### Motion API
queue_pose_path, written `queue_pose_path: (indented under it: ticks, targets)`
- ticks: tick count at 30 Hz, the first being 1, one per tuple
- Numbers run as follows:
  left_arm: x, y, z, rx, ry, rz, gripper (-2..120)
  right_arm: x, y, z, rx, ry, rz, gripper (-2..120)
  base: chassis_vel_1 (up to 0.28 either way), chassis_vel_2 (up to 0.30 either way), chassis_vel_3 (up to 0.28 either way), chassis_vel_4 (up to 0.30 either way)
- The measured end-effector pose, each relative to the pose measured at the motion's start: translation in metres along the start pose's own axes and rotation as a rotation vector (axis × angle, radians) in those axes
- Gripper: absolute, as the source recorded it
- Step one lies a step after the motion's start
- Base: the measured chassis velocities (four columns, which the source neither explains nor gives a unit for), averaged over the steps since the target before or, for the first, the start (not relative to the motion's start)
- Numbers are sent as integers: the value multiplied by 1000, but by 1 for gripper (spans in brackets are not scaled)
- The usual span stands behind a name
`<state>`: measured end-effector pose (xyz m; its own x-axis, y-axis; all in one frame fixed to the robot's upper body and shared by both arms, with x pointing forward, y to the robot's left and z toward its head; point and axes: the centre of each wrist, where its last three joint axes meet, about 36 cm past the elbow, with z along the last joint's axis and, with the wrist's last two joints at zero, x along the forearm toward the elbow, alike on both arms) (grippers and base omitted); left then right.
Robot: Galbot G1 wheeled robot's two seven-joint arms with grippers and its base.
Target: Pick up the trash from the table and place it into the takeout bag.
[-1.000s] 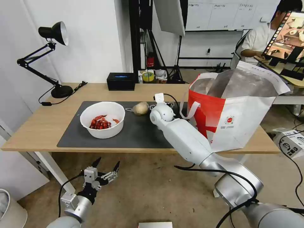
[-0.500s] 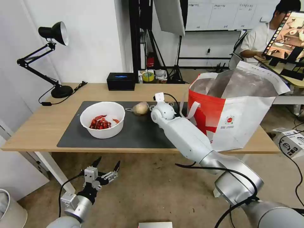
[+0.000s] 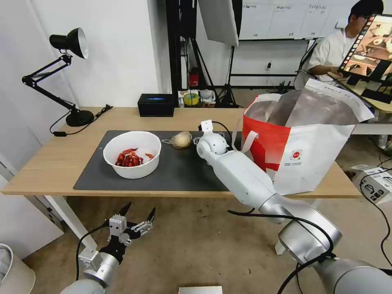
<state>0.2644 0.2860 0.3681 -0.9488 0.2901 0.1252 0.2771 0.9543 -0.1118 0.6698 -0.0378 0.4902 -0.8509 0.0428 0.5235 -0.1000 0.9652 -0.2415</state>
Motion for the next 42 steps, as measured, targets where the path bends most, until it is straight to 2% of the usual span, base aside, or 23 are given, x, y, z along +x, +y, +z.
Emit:
queue_pose_path:
  ticks: [16, 22, 24, 26, 27, 29, 32, 33, 38, 39, 42]
  targets:
    - [0, -3, 2, 3, 4, 7, 100, -4, -3, 1, 15, 17, -10, 100, 0, 0, 0, 0]
    - [0, -4, 2, 4, 4, 9, 100, -4, -4, 1, 16, 18, -11, 89, 0, 0, 0, 0]
    - [0, -4, 2, 3, 3, 9, 100, -5, -4, 2, 16, 20, -10, 76, 0, 0, 0, 0]
    - [0, -4, 2, 4, 3, 9, 100, -5, -4, 3, 16, 21, -10, 72, 0, 0, 0, 0]
    - [0, -4, 2, 4, 4, 10, 100, -6, -4, 4, 17, 25, -10, 65, 0, 0, 0, 0]
    - [0, -4, 2, 5, 4, 10, 100, -7, -4, 5, 17, 27, -10, 61, 0, 0, 0, 0]
    - [-1, -5, 2, 5, 4, 11, 100, -8, -3, 7, 14, 32, -11, 45, 0, 0, 0, 0]
    - [-1, -5, 2, 5, 4, 11, 100, -8, -3, 7, 14, 32, -11, 45, 0, 0, 0, 0]
    - [-1, -6, 3, 6, 4, 13, 100, -9, -3, 7, 9, 36, -15, 26, 0, 0, 0, 0]
    - [-1, -6, 3, 6, 4, 13, 100, -9, -3, 7, 9, 36, -15, 26, 0, 0, 0, 0]
    - [-1, -6, 3, 7, 3, 15, 100, -9, -3, 7, 8, 35, -15, 11, 0, 0, 0, 0]
